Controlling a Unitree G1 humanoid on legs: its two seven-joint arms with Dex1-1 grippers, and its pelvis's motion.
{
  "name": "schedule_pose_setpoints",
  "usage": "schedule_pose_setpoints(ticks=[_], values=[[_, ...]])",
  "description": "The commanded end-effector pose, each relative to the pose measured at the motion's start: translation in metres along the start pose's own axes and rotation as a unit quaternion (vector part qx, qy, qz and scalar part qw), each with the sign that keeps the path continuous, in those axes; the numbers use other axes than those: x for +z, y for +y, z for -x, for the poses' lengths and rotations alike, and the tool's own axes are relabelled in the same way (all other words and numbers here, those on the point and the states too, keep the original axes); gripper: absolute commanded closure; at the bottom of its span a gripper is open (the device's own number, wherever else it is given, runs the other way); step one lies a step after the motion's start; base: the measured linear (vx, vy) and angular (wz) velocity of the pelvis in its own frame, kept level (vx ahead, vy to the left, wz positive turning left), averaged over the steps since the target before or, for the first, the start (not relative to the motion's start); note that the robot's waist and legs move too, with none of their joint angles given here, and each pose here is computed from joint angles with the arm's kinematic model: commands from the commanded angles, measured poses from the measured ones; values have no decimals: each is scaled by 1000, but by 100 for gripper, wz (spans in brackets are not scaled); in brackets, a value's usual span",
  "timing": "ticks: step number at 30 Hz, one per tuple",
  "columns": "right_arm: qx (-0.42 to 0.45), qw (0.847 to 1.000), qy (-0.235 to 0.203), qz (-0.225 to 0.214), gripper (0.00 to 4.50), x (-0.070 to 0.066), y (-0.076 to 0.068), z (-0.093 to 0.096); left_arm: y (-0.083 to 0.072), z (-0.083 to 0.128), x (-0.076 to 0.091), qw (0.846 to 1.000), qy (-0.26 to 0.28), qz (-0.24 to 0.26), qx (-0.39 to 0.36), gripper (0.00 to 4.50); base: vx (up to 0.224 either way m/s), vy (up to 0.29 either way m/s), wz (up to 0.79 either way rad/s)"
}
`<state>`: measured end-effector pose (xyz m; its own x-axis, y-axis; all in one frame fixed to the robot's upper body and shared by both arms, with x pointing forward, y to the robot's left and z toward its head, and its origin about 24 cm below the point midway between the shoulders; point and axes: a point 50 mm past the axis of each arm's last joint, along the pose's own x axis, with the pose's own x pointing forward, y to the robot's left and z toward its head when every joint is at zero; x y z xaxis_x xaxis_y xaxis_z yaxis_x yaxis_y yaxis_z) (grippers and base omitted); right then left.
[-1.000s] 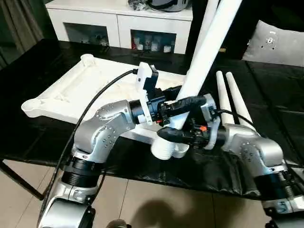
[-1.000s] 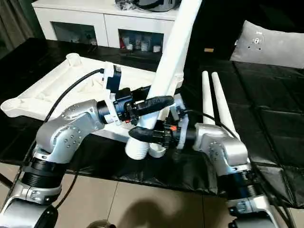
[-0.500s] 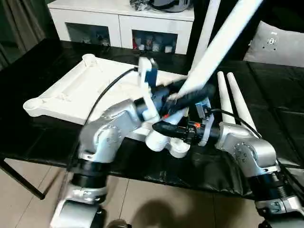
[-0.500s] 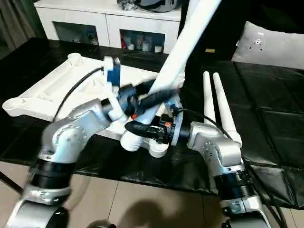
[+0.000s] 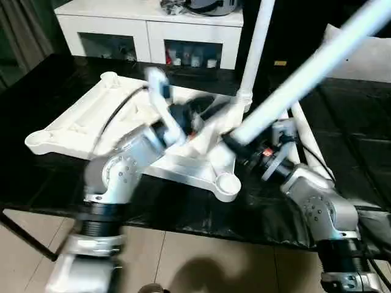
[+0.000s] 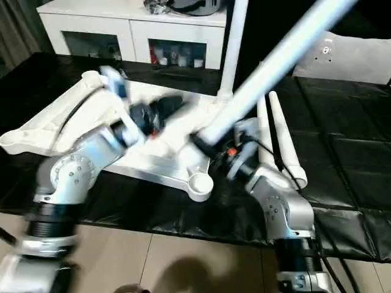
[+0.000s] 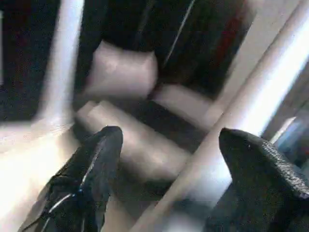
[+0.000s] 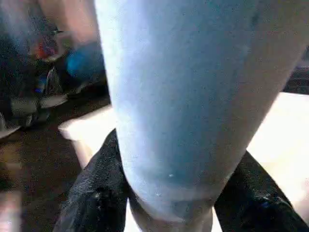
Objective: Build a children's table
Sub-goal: Pick table leg, then insert table leg to table base
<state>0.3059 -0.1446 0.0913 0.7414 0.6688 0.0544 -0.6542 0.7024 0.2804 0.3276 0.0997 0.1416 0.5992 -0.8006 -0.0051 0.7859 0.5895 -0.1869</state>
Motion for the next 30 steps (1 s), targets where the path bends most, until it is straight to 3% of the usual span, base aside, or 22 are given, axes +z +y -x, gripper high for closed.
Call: schedule_pose_setpoints(ticks=[1,5,9,11,17,24,30], values=[[-24,999,7,38,262,5,-2,1,3,0,-10,998,42,-53,4,83,0,0,0],[-82,990,64,91,263,-9,-7,4,14,17,-34,973,160,-161,-32,83,0,0,0],[-112,987,61,94,263,-12,-8,5,19,26,-41,960,201,-177,-76,83,0,0,0],[-102,990,56,75,263,-13,-6,8,24,34,-45,942,243,-200,-118,83,0,0,0],[-87,992,57,70,263,-15,-1,8,31,38,-53,920,290,-208,-161,83,0,0,0],[-80,992,60,78,263,-16,1,7,47,24,-59,898,322,-257,-153,146,0,0,0],[-76,991,60,89,263,-12,0,12,52,19,-54,898,321,-245,-177,195,0,0,0]])
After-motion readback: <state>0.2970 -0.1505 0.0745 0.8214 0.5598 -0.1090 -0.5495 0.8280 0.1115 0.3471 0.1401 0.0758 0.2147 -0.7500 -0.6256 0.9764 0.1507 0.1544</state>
